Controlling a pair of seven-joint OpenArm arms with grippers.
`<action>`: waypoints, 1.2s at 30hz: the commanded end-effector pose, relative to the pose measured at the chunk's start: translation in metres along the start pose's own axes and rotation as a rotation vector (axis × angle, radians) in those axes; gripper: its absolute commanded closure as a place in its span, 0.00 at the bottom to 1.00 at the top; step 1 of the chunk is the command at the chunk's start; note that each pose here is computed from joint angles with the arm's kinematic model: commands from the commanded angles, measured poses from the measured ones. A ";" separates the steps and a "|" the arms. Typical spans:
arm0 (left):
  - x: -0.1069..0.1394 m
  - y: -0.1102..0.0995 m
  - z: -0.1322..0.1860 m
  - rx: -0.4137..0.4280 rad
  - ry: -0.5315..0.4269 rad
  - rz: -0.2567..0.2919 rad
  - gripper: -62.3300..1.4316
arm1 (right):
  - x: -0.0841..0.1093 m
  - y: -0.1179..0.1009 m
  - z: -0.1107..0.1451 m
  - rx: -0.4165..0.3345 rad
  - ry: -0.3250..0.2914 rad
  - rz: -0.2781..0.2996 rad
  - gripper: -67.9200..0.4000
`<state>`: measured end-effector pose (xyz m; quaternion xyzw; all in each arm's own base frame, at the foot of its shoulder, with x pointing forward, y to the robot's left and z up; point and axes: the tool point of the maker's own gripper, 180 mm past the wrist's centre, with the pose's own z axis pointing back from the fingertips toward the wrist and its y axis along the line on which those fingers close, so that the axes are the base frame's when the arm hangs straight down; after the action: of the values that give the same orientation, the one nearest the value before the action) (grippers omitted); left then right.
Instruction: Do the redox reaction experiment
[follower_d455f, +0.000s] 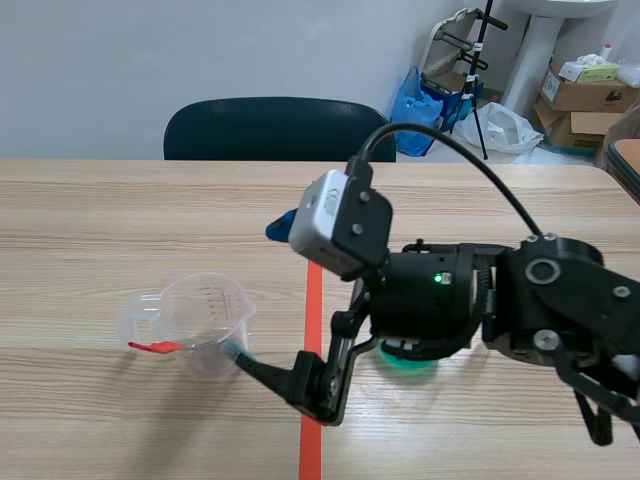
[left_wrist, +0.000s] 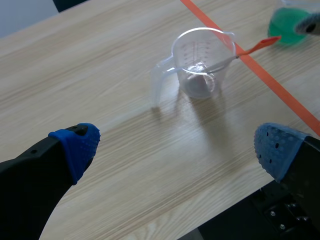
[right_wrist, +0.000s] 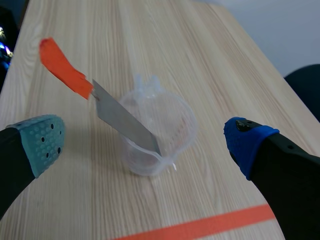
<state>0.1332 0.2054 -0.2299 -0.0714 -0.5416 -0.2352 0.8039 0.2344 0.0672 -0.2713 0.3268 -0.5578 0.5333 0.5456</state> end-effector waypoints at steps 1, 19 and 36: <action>0.002 0.001 0.002 0.013 -0.013 0.014 0.00 | 0.016 -0.002 -0.006 0.006 -0.054 0.026 0.00; 0.000 0.002 0.004 0.031 -0.013 0.026 0.00 | 0.025 0.020 -0.051 0.097 -0.063 0.102 0.00; 0.000 0.002 0.004 0.031 -0.014 0.026 0.00 | 0.024 0.003 -0.058 0.060 -0.039 0.131 0.30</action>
<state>0.1293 0.2117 -0.2320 -0.0623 -0.5409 -0.2201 0.8094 0.2362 0.1261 -0.2719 0.3161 -0.5546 0.5851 0.5001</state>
